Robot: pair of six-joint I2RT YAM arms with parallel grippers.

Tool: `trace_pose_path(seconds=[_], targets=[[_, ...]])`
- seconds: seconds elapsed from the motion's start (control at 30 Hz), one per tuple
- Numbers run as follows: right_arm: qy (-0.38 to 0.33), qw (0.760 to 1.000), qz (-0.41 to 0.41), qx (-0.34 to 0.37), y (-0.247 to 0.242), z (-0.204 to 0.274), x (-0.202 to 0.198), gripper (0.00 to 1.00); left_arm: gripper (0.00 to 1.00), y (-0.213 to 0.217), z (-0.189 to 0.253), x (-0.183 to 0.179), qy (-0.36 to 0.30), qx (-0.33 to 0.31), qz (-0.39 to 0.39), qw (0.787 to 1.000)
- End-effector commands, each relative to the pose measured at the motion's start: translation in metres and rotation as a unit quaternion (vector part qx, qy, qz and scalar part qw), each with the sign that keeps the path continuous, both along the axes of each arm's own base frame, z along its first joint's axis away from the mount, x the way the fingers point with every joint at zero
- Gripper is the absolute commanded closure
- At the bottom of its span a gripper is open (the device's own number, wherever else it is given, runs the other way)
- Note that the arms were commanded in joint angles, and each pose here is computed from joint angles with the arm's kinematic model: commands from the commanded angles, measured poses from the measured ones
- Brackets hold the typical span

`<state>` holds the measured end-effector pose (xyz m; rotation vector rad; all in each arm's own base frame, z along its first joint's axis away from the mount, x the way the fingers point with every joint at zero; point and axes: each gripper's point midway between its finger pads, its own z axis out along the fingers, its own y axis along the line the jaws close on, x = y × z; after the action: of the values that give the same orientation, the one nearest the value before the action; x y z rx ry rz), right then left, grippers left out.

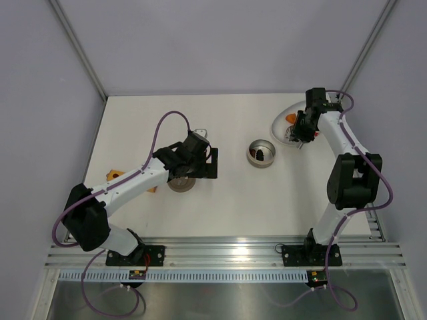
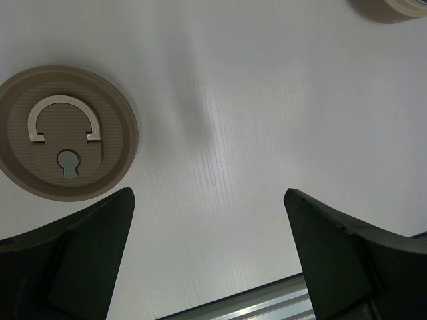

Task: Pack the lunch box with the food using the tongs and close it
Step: Pick up the fake food from the plate, then place the fake food in the packing box.

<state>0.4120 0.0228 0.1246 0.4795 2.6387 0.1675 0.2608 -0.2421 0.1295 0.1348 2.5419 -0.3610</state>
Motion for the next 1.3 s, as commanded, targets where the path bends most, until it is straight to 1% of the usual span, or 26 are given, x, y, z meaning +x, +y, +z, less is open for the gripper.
trace_pose_path(seconds=[0.0,0.1,0.27,0.37,0.5,0.6,0.7,0.9,1.1,1.27], targets=[[-0.064,0.998,0.01,0.003,0.012,0.049,0.005,0.73,0.01,-0.008,0.011,0.008,-0.018,-0.024,0.0,1.0],[-0.076,0.997,0.022,0.014,0.023,0.06,0.001,0.74,0.01,-0.008,0.011,0.008,-0.019,-0.025,0.001,1.0],[-0.091,0.995,0.044,0.007,0.038,0.079,-0.013,0.74,0.01,-0.008,0.013,0.007,-0.02,-0.028,0.001,0.999],[-0.102,0.992,0.067,0.01,0.056,0.093,-0.031,0.74,0.01,-0.008,0.014,0.007,-0.021,-0.03,0.0,0.999],[-0.1,0.991,0.086,0.017,0.07,0.097,-0.054,0.74,0.01,-0.008,0.017,0.006,-0.024,-0.033,0.0,0.999],[-0.086,0.991,0.101,0.026,0.082,0.089,-0.073,0.74,0.01,-0.009,0.019,0.005,-0.025,-0.041,0.001,0.999],[-0.08,0.99,0.108,0.03,0.087,0.085,-0.084,0.73,0.01,-0.009,0.016,0.002,-0.019,-0.047,0.002,0.999],[-0.046,0.989,0.131,0.042,0.102,0.062,-0.104,0.72,0.01,-0.007,0.016,0.0,-0.02,-0.048,0.004,0.999],[-0.029,0.989,0.137,0.044,0.105,0.048,-0.109,0.71,0.01,-0.006,0.016,-0.002,-0.017,-0.047,0.005,0.999],[-0.021,0.989,0.14,0.04,0.105,0.046,-0.109,0.66,0.01,-0.006,0.016,-0.002,-0.017,-0.046,0.003,0.999]])
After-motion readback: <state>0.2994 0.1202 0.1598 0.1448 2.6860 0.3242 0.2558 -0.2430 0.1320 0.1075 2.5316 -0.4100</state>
